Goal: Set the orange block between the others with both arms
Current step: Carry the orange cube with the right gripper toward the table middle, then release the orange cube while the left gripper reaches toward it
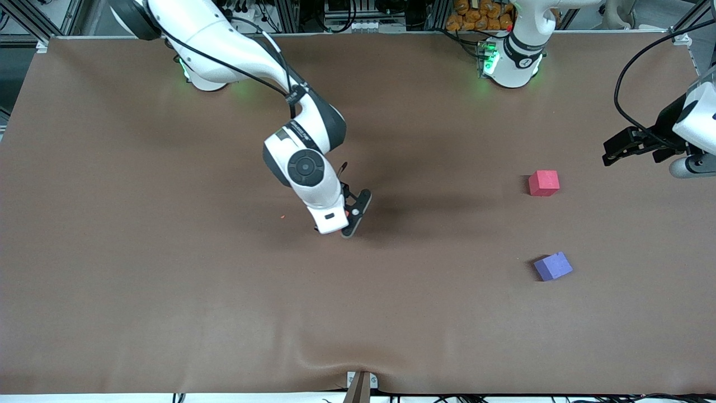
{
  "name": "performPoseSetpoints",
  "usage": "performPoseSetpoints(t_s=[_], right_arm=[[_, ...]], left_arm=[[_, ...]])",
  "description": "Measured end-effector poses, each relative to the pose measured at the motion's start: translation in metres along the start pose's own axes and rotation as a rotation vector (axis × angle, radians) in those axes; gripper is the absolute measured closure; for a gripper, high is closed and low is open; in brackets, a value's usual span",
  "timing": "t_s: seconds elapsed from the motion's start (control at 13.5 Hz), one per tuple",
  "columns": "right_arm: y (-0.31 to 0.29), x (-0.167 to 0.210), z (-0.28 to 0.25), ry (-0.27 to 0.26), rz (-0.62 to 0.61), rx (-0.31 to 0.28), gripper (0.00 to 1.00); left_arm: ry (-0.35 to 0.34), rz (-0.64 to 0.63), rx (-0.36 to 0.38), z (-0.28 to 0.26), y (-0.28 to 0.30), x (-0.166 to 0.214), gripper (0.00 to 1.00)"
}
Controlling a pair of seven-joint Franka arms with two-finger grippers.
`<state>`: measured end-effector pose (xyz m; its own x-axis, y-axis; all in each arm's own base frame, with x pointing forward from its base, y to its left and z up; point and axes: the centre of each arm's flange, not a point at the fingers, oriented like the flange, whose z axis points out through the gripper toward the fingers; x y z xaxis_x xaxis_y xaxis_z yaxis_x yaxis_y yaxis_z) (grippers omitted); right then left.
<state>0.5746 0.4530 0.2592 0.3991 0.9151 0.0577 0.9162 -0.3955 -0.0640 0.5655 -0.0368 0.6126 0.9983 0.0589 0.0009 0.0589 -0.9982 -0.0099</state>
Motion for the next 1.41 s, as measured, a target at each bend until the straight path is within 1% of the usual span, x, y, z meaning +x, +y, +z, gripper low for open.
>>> performPoseSetpoints(t_s=[0.15, 0.3, 0.67, 0.74, 0.81, 0.89, 1.11, 1.19, 1.41], right_arm=[[0.008, 0.000, 0.013, -0.039, -0.089, -0.040, 0.44], [0.006, 0.000, 0.021, -0.077, -0.143, -0.065, 0.44], [-0.001, 0.003, 0.033, -0.097, -0.168, -0.069, 0.44], [0.003, 0.002, 0.033, -0.100, -0.166, -0.071, 0.38], [0.005, 0.000, 0.034, -0.102, -0.163, -0.072, 0.38], [0.005, 0.000, 0.035, -0.103, -0.164, -0.072, 0.33], [0.003, 0.002, 0.035, -0.099, -0.169, -0.073, 0.03], [0.002, 0.002, 0.035, -0.097, -0.171, -0.073, 0.00], [0.001, 0.005, 0.032, -0.088, -0.173, -0.077, 0.00]], left_arm=[[-0.001, 0.000, 0.000, 0.000, 0.000, 0.000, 0.00], [-0.001, 0.000, 0.000, 0.001, 0.000, 0.000, 0.00], [-0.007, 0.002, 0.001, 0.004, 0.001, 0.002, 0.00], [-0.009, 0.004, 0.001, 0.005, 0.002, 0.002, 0.00], [-0.011, 0.007, 0.001, 0.006, 0.004, 0.002, 0.00], [-0.012, 0.011, 0.001, 0.007, 0.006, 0.003, 0.00], [-0.010, 0.026, 0.001, 0.013, 0.016, 0.006, 0.00], [-0.009, 0.034, 0.000, 0.018, 0.021, 0.009, 0.00], [0.013, 0.075, -0.015, 0.042, 0.049, 0.026, 0.00]])
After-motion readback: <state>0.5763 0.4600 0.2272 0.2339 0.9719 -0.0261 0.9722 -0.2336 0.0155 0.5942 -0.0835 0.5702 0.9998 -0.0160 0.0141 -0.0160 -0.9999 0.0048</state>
